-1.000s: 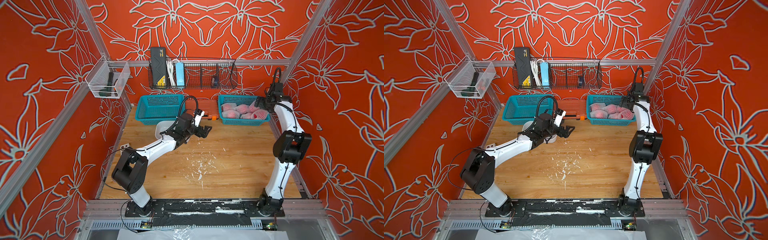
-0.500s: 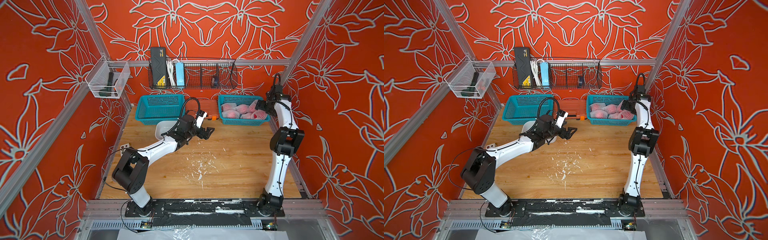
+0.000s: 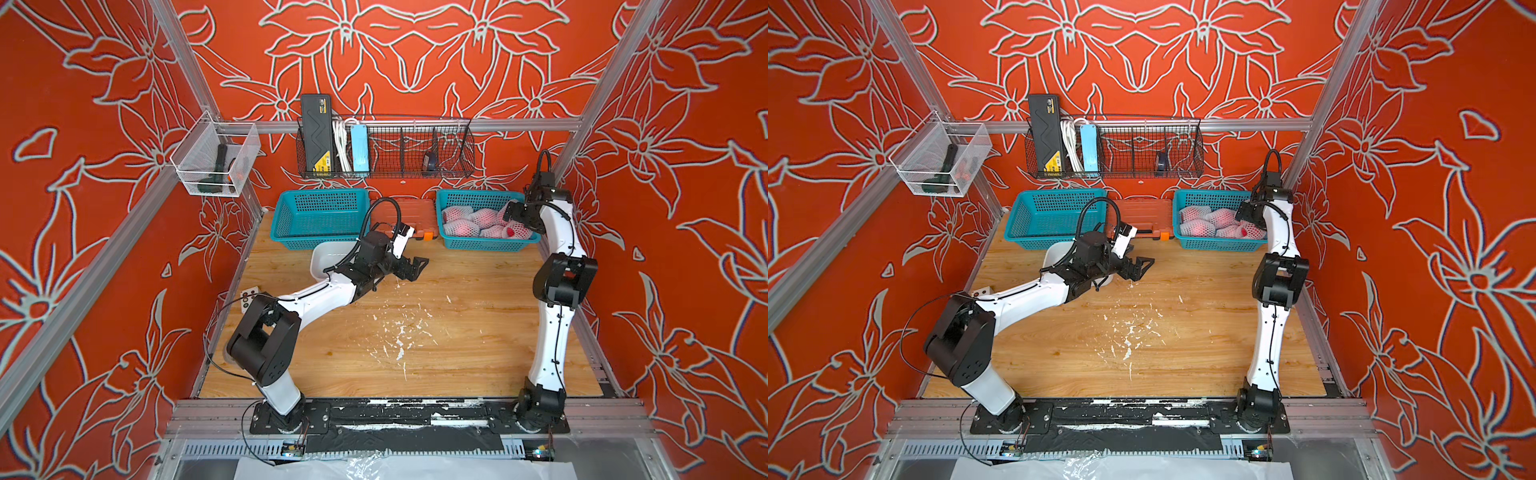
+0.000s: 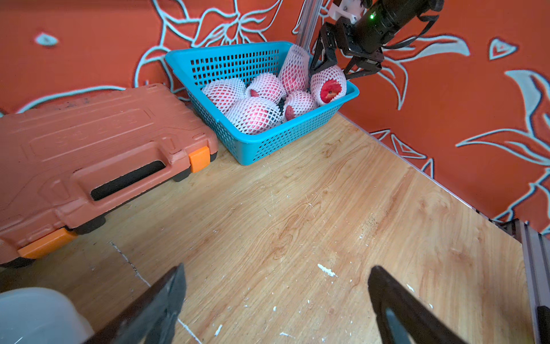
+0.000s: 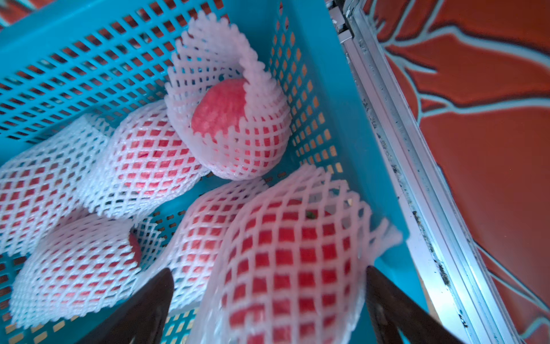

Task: Remove foam nets from apples
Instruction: Pick up the apple from the basket.

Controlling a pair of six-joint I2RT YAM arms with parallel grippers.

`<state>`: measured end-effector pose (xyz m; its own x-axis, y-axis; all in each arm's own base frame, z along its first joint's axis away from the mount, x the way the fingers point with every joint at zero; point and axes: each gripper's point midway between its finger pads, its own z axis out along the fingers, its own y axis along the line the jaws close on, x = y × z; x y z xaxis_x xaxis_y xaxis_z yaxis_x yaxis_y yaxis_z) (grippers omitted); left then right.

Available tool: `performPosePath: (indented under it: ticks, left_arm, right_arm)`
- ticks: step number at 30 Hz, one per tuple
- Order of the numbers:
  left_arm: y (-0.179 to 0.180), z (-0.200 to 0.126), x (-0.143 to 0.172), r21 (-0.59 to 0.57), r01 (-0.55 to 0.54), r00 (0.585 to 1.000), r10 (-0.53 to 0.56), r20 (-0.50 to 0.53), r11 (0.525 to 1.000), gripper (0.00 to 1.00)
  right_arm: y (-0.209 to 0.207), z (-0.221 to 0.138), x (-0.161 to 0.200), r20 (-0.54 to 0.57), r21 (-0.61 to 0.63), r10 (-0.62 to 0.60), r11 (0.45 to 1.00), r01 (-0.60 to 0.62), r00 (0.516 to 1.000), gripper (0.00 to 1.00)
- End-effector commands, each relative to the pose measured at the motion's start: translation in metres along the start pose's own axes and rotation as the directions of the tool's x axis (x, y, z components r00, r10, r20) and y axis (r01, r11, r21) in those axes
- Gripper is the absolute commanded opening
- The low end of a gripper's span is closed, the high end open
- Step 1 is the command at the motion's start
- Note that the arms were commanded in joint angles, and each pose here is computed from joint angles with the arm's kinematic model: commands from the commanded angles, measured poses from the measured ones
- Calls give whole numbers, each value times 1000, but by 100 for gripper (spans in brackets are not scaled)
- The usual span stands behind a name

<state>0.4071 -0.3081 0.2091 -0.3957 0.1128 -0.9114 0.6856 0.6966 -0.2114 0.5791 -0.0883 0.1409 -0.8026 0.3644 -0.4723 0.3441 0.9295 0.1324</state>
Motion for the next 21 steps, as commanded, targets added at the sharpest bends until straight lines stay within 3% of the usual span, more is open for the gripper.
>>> performPosePath:
  ticks: [1, 10, 14, 21]
  left_arm:
    - [1, 4, 0, 3, -23, 1000, 23, -1, 1000, 94]
    - [2, 4, 0, -3, -26, 1000, 26, -11, 1000, 94]
    - [2, 5, 2, -5, -25, 1000, 25, -15, 1000, 94]
    - [3, 4, 1, -10, -19, 1000, 19, -18, 1000, 94]
  right_arm:
    - [2, 10, 11, -43, 13, 7, 1000, -6, 999, 99]
    - [9, 26, 16, -62, 10, 1, 1000, 0, 998, 95]
    - [10, 28, 6, -16, 13, -3, 1000, 3, 1000, 96]
    - [13, 20, 4, -7, -7, 0, 1000, 0, 1000, 84]
